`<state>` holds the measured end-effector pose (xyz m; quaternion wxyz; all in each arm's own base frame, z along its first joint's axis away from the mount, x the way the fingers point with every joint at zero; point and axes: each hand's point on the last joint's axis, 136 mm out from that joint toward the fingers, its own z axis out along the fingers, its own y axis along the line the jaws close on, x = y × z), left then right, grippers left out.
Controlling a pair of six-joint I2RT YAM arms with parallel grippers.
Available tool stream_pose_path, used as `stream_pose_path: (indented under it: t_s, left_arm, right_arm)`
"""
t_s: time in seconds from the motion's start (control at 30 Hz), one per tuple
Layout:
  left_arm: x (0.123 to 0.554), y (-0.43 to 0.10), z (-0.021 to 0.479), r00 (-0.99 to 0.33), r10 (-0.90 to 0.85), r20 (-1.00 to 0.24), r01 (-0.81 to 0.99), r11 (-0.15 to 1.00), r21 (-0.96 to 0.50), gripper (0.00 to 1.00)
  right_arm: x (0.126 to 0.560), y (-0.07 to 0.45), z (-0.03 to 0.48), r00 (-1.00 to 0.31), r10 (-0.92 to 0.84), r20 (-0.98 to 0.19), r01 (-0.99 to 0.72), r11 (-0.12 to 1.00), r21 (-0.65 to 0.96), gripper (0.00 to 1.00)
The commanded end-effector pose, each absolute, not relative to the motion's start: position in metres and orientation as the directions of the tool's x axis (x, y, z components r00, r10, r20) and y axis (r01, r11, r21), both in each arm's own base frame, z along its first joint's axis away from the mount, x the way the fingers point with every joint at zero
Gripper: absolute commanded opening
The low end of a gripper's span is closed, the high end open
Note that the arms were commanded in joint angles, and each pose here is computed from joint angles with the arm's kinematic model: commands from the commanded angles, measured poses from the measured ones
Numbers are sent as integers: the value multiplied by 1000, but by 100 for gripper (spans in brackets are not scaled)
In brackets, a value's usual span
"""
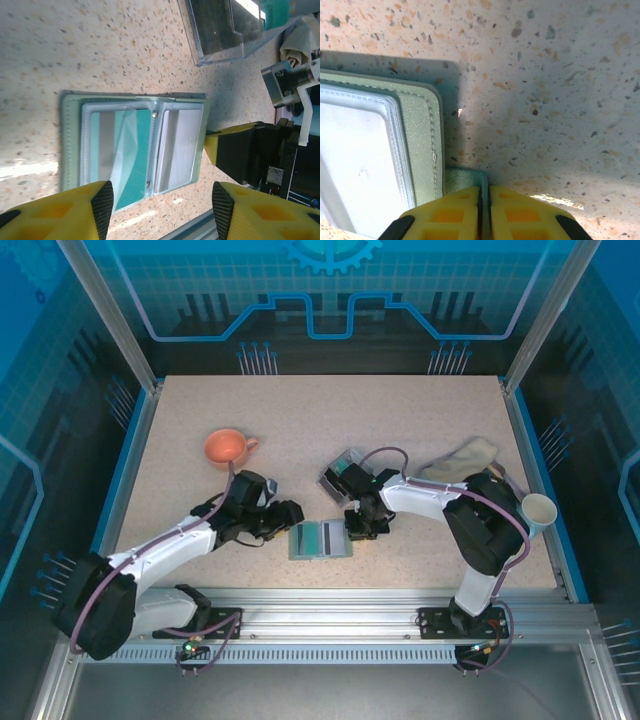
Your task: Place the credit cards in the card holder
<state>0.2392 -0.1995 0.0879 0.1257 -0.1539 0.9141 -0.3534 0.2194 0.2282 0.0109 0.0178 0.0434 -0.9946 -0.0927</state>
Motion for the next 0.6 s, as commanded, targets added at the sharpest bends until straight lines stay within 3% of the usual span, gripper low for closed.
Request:
stream_pose_path:
  t_s: [0.0, 0.07, 0.27, 0.57]
  left_arm:
    - [241, -182, 73, -921, -374, -112, -234, 759, -608, 59]
    - [245, -189, 68, -932, -349, -92, -224, 760, -610, 56]
    - [248, -186, 45, -945, -327, -26, -269, 815, -513, 31]
    - [249, -182, 32, -943, -331, -22, -280, 830, -483, 35]
  right_arm:
    - [214, 241, -2, -993, -111, 47, -98, 970, 220, 12]
    - [215, 242, -2, -992, -115, 45, -102, 970, 222, 12]
    - [215, 241, -3, -992, -114, 46, -101, 972, 214, 12]
    - [215, 240, -4, -992, -114, 47, -101, 972, 213, 12]
